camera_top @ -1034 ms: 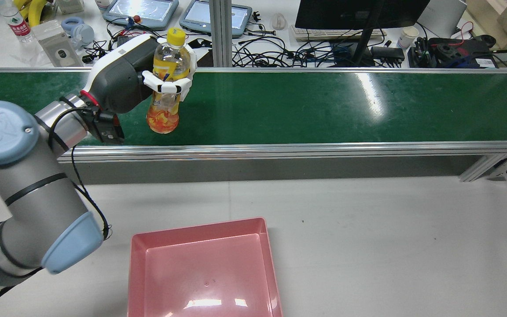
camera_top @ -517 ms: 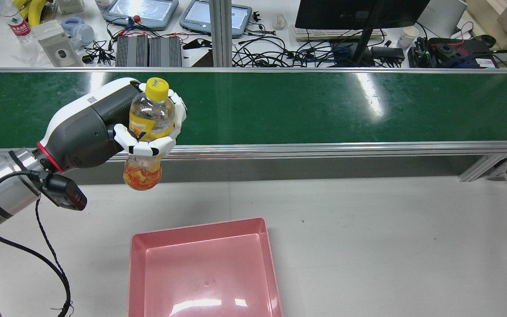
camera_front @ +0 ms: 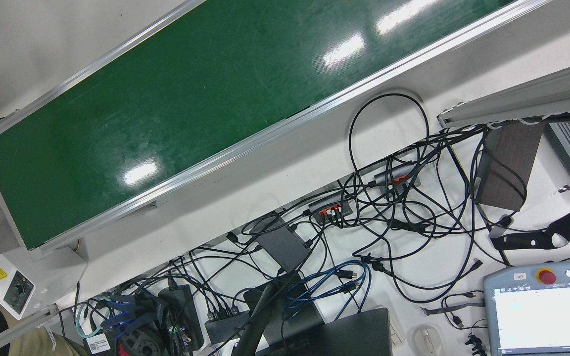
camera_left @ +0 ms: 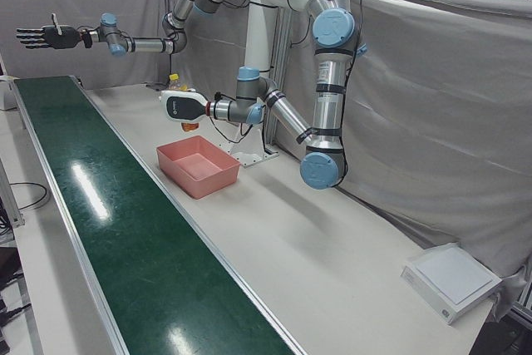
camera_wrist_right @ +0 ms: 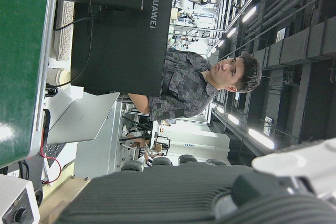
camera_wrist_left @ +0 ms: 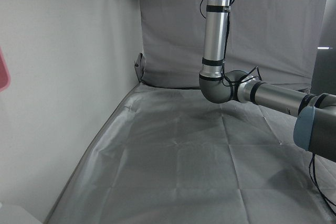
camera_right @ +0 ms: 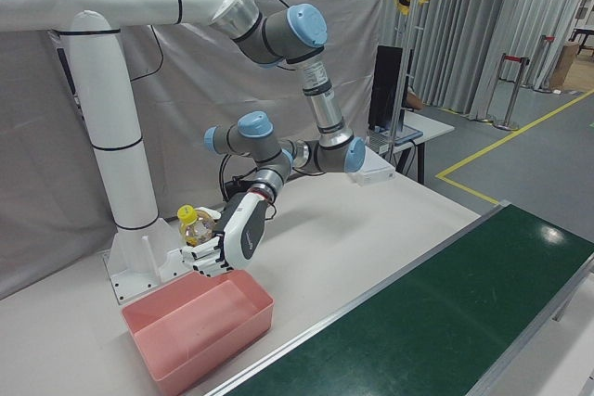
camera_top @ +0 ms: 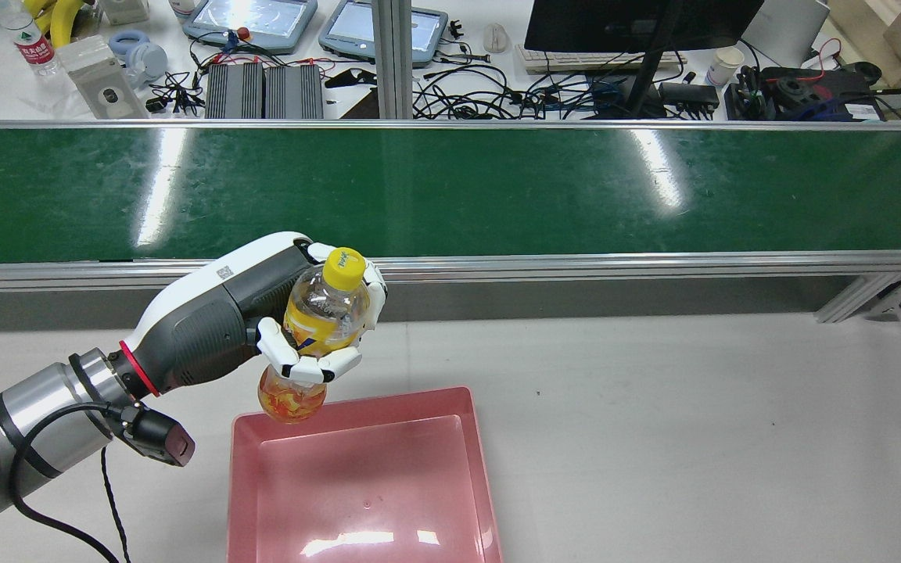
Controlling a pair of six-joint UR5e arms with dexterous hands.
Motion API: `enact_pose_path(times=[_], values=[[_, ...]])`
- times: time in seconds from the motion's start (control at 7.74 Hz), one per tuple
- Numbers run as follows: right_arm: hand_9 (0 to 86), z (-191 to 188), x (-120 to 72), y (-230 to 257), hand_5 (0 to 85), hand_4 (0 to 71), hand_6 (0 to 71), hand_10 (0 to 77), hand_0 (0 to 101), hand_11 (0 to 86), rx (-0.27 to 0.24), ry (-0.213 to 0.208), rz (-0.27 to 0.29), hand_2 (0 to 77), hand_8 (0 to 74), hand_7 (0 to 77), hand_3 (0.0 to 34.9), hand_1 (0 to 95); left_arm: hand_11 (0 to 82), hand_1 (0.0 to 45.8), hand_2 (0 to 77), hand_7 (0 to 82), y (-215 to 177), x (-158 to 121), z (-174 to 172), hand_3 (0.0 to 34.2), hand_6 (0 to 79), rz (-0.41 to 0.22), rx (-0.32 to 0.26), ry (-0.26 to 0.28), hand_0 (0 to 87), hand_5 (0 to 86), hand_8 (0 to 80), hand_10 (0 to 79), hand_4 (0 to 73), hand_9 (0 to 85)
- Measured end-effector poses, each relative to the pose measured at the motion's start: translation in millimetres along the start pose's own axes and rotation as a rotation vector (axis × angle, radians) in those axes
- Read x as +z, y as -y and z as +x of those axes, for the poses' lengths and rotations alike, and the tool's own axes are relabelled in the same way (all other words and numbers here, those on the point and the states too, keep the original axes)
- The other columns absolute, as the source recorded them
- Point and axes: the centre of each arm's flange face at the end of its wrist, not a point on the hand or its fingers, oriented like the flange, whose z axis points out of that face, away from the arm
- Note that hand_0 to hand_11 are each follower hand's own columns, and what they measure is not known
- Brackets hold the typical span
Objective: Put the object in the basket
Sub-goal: 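Lower the bottle into the pink tray and open the left hand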
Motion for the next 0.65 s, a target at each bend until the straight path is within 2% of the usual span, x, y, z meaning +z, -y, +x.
enact_pose_path(times=[0.13, 0.26, 0.39, 0.52, 0.65], values=[[0.0, 0.2, 0.0, 0.0, 0.0, 0.0, 0.0, 0.0, 0, 0.0, 0.000, 0.000, 0.000, 0.5, 0.0, 0.5, 0.0, 0.0, 55.6, 6.5, 50.7, 62.2, -0.2, -0.7, -3.7, 0.0, 47.5, -0.002, -0.002, 0.000, 58.2, 46.4, 61.6, 59.4, 57.3, 58.9], [0.0, 0.2, 0.0, 0.0, 0.0, 0.0, 0.0, 0.0, 0, 0.0, 0.000, 0.000, 0.000, 0.5, 0.0, 0.5, 0.0, 0.0, 55.6, 6.5, 50.7, 59.5, 2.1, -3.2, -9.5, 0.0, 43.1, -0.009, -0.007, 0.001, 58.2, 46.4, 61.1, 59.4, 57.3, 59.5], [0.0, 0.4, 0.1, 0.0, 0.0, 0.0, 0.0, 0.0, 0, 0.0, 0.000, -0.001, 0.000, 0.5, 0.0, 0.5, 0.1, 0.0, 55.6, 7.1, 50.7, 49.6, 2.7, -5.7, -18.8, 0.0, 32.7, -0.020, -0.019, 0.008, 58.2, 46.4, 57.3, 59.4, 57.3, 57.8], [0.0, 0.3, 0.2, -0.2, 0.0, 0.0, 0.0, 0.0, 0, 0.0, 0.000, -0.001, -0.001, 0.5, 0.0, 0.5, 0.0, 0.0, 55.6, 7.1, 50.7, 49.6, 2.4, -8.2, -28.8, 0.0, 32.7, -0.028, -0.030, 0.019, 58.2, 46.4, 57.3, 59.4, 57.3, 57.8], [0.0, 0.2, 0.2, -0.2, 0.0, 0.0, 0.0, 0.0, 0, 0.0, 0.000, 0.000, -0.001, 0.5, 0.0, 0.5, 0.0, 0.0, 55.1, 7.1, 28.9, 14.7, 3.5, -10.2, -33.3, 0.0, 10.4, -0.029, -0.035, 0.025, 58.2, 47.5, 23.5, 58.9, 52.9, 27.3]])
